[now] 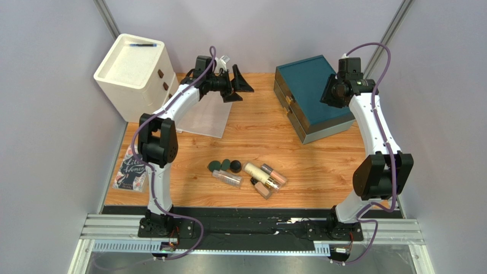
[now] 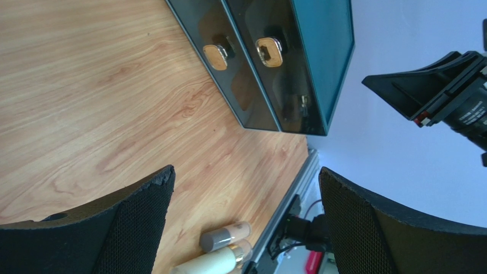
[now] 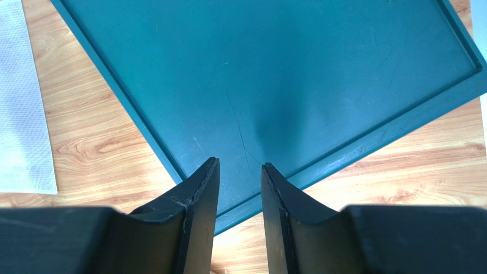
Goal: Organize the makeup
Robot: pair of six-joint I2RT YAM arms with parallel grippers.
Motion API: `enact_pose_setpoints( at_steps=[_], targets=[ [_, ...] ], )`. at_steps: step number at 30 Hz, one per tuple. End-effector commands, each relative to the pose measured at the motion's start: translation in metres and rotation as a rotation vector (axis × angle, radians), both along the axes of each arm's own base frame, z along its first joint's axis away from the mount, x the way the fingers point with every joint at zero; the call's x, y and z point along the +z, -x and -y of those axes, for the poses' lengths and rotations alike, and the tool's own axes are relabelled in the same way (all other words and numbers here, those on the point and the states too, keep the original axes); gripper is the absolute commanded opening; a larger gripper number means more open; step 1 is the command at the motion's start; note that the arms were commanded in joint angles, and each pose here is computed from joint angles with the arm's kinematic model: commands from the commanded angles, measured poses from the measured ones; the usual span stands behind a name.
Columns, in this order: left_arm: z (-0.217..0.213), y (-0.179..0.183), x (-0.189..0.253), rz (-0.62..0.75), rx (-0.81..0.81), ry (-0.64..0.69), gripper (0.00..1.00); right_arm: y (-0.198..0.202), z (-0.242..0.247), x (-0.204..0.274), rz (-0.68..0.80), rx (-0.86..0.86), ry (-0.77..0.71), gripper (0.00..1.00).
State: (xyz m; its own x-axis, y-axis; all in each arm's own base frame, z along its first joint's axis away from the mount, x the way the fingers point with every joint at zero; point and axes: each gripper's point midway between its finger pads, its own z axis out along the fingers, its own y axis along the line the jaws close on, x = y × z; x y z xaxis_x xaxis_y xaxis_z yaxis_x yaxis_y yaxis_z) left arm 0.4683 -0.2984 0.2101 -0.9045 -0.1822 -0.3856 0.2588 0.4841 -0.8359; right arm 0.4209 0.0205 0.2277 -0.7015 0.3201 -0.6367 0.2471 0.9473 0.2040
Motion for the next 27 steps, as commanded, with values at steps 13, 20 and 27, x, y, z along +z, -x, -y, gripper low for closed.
enact_pose_setpoints(
  at_steps=[13,20,27],
  targets=[
    [0.088,0.005,0.014,-0.027,-0.167,0.276,0.97,-0.02,-0.011,-0.011,0.011,0.042,-0.052,0.36],
    [0.12,-0.014,-0.005,-0.125,-0.156,0.319,0.87,-0.017,-0.003,-0.039,-0.055,0.032,-0.013,0.0],
    [0.133,-0.034,-0.017,-0.172,-0.126,0.366,0.82,-0.013,-0.005,-0.056,-0.095,0.041,-0.023,0.0]
  ],
)
